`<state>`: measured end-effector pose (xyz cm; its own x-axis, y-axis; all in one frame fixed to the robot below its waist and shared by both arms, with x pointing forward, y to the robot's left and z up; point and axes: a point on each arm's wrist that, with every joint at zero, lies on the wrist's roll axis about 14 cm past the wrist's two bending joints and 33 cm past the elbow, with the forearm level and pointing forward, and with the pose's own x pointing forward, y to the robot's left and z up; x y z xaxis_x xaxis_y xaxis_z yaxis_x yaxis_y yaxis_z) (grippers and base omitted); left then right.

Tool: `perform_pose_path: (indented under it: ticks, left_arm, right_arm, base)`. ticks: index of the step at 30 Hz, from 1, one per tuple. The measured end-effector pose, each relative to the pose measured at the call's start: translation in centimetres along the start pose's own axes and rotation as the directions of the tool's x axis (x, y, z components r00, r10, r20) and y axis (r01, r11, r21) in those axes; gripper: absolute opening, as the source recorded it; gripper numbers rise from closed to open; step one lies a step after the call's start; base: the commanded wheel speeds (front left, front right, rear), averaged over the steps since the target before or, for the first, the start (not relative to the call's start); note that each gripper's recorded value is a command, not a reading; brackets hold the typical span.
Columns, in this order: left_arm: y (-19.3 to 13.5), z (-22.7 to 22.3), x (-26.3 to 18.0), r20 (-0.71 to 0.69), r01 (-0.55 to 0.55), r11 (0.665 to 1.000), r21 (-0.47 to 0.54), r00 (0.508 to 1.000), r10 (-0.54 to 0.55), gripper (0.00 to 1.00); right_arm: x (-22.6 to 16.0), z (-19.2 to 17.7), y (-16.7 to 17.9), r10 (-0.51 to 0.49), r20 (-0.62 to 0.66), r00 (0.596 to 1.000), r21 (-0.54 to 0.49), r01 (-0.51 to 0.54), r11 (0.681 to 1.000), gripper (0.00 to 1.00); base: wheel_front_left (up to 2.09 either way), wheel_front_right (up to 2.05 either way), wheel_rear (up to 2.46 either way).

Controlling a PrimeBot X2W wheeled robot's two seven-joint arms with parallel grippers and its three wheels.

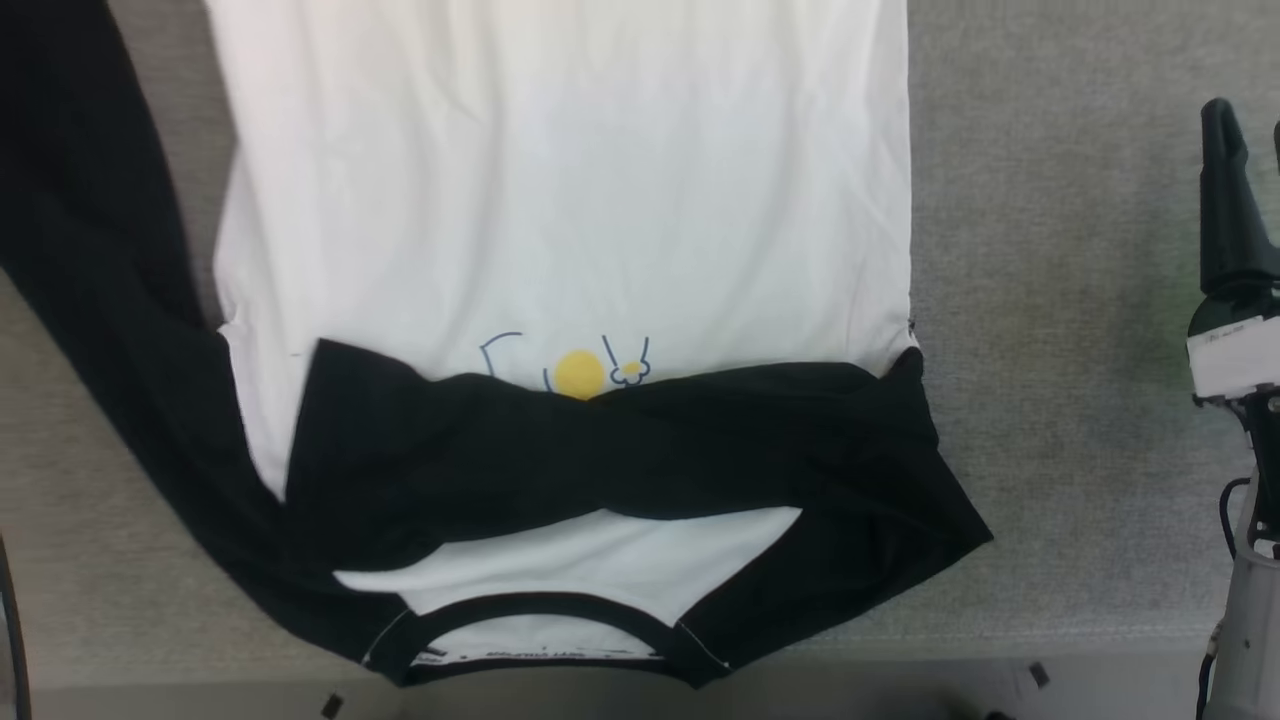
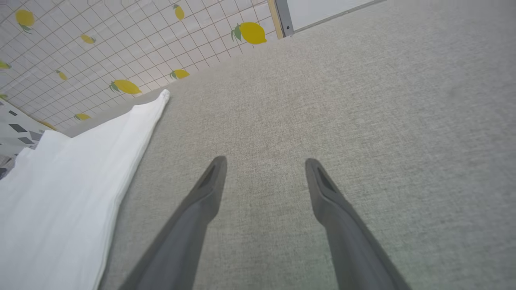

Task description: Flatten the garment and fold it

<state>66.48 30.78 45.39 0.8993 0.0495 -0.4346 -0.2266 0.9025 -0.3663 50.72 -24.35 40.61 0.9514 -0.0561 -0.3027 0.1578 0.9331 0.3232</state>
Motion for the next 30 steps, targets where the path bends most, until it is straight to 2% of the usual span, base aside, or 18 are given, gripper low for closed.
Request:
perform_pose_path:
  ticks: [4, 7, 11, 16, 21, 25, 30]
  left_arm:
    - [2.0, 1.2, -3.1, 0.046, -0.063, 0.998, 0.001, 0.997, 0.063, 0.00]
    - [2.2, 2.7, -5.7, 0.118, -0.070, 0.997, 0.023, 0.991, 0.067, 0.00]
    - [-0.5, 4.3, -9.2, 0.193, 0.009, 0.996, 0.086, 0.981, -0.025, 0.00]
    - [-5.3, 3.5, -13.4, 0.199, 0.140, 0.979, 0.151, 0.965, -0.169, 0.00]
    - [-12.2, -0.9, -17.7, 0.117, 0.317, 0.933, 0.170, 0.934, -0.338, 0.00]
    - [-17.3, -5.9, -21.0, -0.003, 0.449, 0.876, 0.175, 0.890, -0.455, 0.00]
    - [-20.1, -12.9, -24.1, -0.174, 0.549, 0.818, 0.173, 0.834, -0.523, 0.00]
  right_arm:
    - [-1.1, 1.0, 0.6, 0.011, 0.014, 1.000, 0.014, -0.011, 1.000, 1.00]
    - [-2.0, 1.5, 1.1, 0.020, 0.020, 1.000, 0.027, -0.020, 0.999, 1.00]
    - [-3.3, 2.1, 1.9, 0.038, 0.028, 0.999, 0.046, -0.040, 0.998, 1.00]
    - [-4.9, 3.1, 3.1, 0.067, 0.050, 0.997, 0.064, -0.070, 0.995, 1.00]
    - [-6.7, 4.0, 3.8, 0.085, 0.072, 0.994, 0.078, -0.090, 0.993, 1.00]
    - [-7.8, 4.9, 4.9, 0.116, 0.096, 0.989, 0.080, -0.124, 0.989, 1.00]
    - [-8.9, 6.2, 6.1, 0.152, 0.132, 0.980, 0.089, -0.164, 0.982, 1.00]
  base:
    - [0.00, 0.00, 0.00]
    - [0.00, 0.00, 0.00]
    - [0.00, 0.00, 0.00]
    - [0.00, 0.00, 0.00]
    - [0.00, 0.00, 0.00]
    - [0.00, 0.00, 0.00]
    - [0.00, 0.00, 0.00]
